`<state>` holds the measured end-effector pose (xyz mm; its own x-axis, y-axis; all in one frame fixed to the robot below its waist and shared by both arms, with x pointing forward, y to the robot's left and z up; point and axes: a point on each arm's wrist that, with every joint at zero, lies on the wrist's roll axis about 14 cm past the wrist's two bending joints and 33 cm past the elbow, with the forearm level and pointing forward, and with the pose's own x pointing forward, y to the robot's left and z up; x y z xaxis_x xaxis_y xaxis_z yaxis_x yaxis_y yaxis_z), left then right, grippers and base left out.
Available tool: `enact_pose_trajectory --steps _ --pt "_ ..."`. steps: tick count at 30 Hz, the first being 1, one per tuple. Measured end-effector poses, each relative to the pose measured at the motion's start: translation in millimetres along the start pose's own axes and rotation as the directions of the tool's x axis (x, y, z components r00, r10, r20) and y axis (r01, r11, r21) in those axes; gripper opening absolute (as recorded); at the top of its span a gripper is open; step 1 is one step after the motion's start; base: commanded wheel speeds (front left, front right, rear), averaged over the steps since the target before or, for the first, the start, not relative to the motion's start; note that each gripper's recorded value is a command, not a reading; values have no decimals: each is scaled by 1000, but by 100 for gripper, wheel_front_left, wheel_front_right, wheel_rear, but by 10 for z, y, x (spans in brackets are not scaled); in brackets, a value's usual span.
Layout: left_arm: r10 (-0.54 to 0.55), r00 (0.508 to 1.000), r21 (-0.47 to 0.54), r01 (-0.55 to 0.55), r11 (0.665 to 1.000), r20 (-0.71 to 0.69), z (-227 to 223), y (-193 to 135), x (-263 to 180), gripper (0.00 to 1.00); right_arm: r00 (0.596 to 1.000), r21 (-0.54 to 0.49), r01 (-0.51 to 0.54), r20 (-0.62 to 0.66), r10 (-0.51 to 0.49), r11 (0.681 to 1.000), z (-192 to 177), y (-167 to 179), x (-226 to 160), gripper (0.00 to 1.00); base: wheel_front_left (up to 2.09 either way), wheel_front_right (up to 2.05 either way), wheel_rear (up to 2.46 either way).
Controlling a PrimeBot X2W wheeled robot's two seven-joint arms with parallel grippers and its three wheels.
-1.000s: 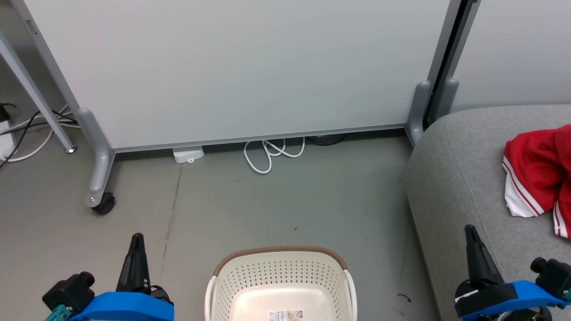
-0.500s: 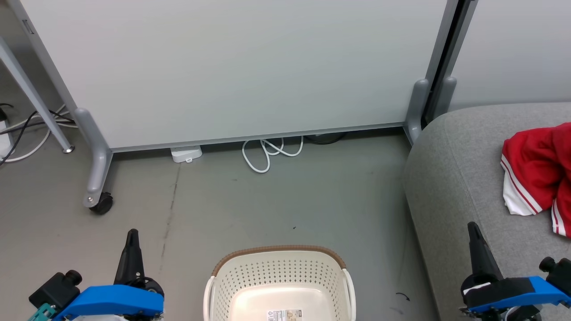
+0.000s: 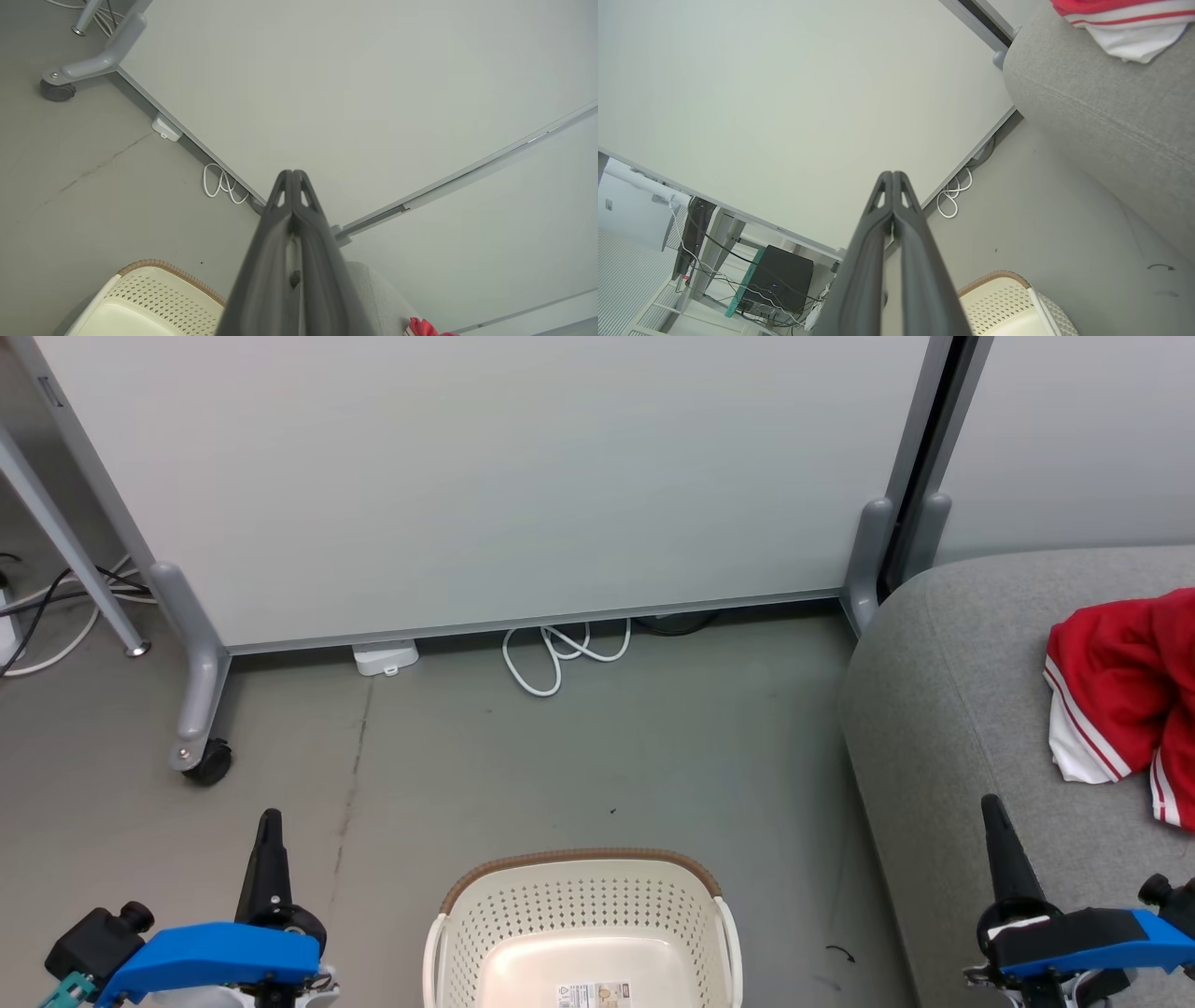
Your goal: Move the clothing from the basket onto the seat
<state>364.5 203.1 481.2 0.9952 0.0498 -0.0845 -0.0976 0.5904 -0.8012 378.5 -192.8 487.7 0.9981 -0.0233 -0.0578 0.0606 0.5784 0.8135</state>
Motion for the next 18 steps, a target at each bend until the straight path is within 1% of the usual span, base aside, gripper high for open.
enact_pose_trajectory --steps 8,18 --pt "-3 1000 -93 3 996 -4 9 -18 27 0 1000 90 -1 -1 1 996 17 9 15 0 0 0 0" --pt "-13 1000 -197 11 980 -5 33 -49 65 0 1000 193 -3 -3 4 981 35 17 28 0 0 0 0"
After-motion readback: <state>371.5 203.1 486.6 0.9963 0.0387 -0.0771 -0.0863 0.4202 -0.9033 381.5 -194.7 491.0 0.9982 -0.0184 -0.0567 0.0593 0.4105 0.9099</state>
